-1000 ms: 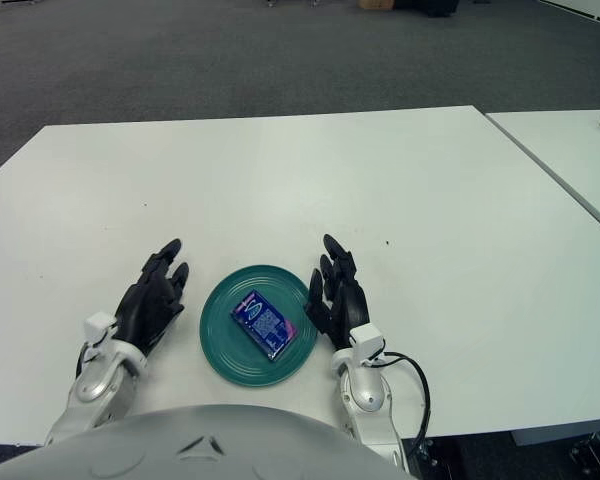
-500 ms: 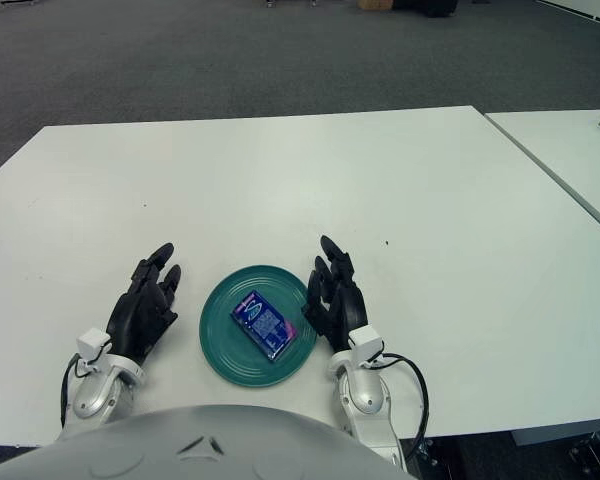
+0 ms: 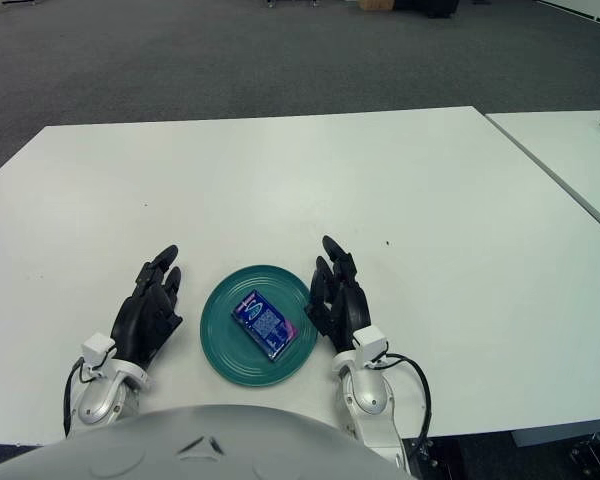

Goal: Put the gum into the plate.

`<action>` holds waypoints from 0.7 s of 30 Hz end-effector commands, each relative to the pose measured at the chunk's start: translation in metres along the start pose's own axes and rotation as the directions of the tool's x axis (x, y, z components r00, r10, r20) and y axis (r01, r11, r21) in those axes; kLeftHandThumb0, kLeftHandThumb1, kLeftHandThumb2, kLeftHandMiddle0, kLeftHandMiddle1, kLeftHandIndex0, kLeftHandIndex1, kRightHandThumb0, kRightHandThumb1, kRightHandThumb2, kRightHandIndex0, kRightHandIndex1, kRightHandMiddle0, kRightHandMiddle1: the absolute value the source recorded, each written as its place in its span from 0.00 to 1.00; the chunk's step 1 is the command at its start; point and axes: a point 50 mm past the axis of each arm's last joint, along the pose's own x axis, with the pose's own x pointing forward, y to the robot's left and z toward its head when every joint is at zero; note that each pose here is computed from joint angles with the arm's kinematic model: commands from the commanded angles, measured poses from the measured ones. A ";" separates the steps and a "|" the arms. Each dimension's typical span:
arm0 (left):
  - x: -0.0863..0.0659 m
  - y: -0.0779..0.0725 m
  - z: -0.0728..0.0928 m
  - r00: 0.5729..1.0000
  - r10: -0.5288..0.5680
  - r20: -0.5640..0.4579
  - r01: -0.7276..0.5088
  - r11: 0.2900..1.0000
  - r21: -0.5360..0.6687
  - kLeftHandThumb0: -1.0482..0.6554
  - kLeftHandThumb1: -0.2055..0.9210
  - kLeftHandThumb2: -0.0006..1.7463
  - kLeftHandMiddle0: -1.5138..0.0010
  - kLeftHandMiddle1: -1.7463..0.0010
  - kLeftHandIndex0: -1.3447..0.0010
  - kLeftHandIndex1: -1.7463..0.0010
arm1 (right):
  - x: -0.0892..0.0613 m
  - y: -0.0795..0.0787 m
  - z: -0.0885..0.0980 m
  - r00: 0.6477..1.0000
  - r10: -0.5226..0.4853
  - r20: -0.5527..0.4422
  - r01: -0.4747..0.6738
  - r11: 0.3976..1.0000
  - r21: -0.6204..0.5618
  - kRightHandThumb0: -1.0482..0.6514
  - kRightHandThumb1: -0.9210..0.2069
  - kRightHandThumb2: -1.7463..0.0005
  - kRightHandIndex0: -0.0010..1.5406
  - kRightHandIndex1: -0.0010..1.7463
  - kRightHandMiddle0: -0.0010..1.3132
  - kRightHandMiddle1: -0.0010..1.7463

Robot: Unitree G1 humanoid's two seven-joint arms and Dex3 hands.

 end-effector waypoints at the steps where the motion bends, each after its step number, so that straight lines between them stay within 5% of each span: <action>1: 0.000 -0.002 -0.013 0.999 -0.007 -0.053 0.007 1.000 -0.009 0.00 1.00 0.59 0.86 0.98 1.00 0.68 | -0.012 -0.007 -0.008 0.998 -0.017 -0.055 0.017 1.000 -0.009 0.11 0.00 0.53 0.13 0.00 0.00 0.27; 21: 0.005 -0.008 -0.023 1.000 -0.010 0.010 0.010 1.000 -0.027 0.00 1.00 0.61 0.85 0.99 1.00 0.70 | -0.013 -0.010 -0.008 0.998 -0.018 -0.066 0.016 0.999 -0.034 0.09 0.00 0.50 0.10 0.00 0.00 0.27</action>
